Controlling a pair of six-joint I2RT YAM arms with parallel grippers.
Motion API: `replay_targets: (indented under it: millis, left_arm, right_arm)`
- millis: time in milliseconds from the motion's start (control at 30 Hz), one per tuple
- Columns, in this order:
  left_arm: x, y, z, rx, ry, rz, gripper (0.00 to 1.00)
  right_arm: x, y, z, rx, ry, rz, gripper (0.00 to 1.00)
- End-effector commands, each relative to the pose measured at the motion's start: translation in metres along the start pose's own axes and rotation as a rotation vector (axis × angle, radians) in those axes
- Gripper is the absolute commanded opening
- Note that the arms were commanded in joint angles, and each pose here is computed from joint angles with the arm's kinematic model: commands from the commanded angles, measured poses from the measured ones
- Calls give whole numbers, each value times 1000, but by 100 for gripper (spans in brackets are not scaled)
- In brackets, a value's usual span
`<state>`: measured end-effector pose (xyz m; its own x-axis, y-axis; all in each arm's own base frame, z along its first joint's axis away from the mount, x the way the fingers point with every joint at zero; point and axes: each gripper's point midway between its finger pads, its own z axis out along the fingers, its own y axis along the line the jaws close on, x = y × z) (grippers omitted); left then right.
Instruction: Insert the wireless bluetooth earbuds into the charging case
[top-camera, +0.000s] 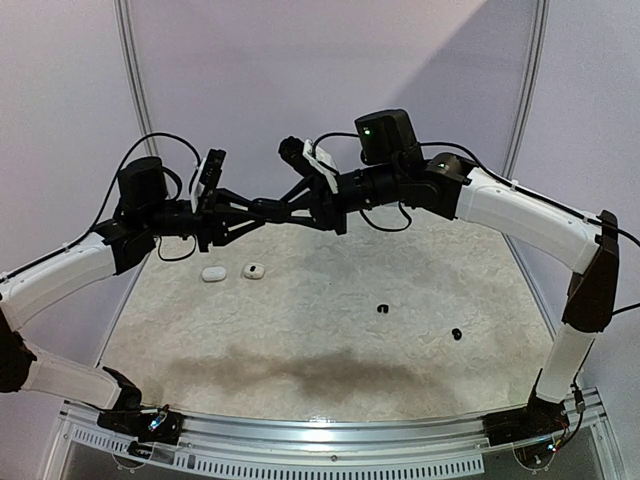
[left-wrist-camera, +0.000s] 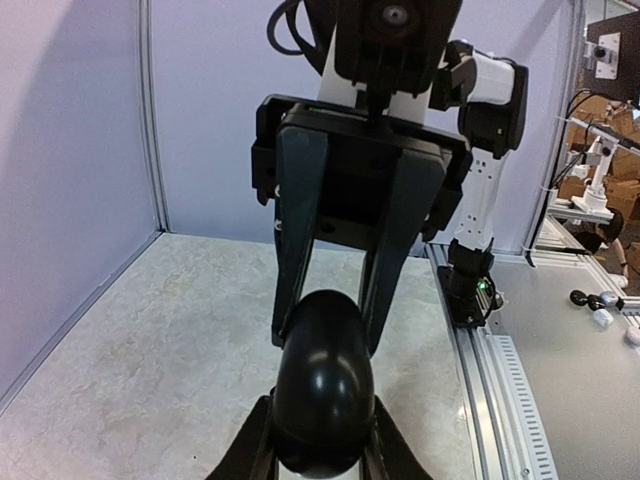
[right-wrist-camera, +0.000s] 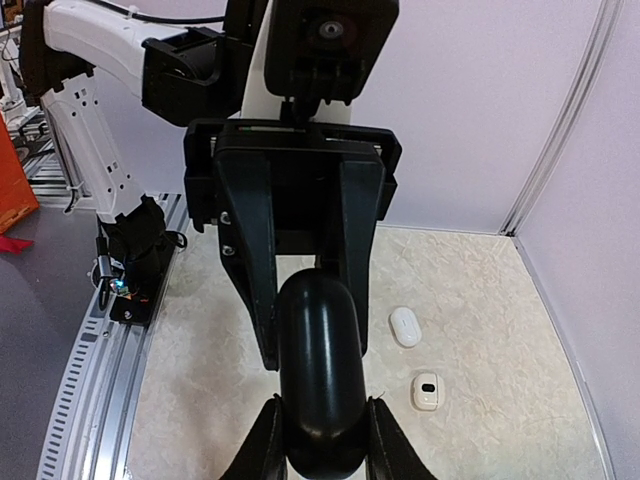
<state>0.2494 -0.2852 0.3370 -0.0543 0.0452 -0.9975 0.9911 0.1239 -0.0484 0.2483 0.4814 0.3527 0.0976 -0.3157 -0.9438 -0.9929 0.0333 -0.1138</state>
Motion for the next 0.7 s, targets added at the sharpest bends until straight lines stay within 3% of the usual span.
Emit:
replay_targets:
  millis: [0,100,167,233,567,667]
  left_arm:
    - [6,-7,5,30,12,-28,0]
    - [7,-7,4,33,18,-28,3]
    - [10,-7,4,33,23,-31,21]
    - [12,-7,4,32,28,-30,26]
    - [20,-9,4,38,46,-26,36]
    - [18,-10,4,40,42,-21,33]
  right_arm:
    - [-11,2,-5,10,-22,-25,0]
    - [-13,2,-6,11,-29,-26,0]
    - [-15,2,-8,14,-34,-27,0]
    - [-15,2,-8,14,-35,-28,0]
    - [-18,3,-10,13,-41,-28,0]
    - [-17,3,-10,13,-40,-26,0]
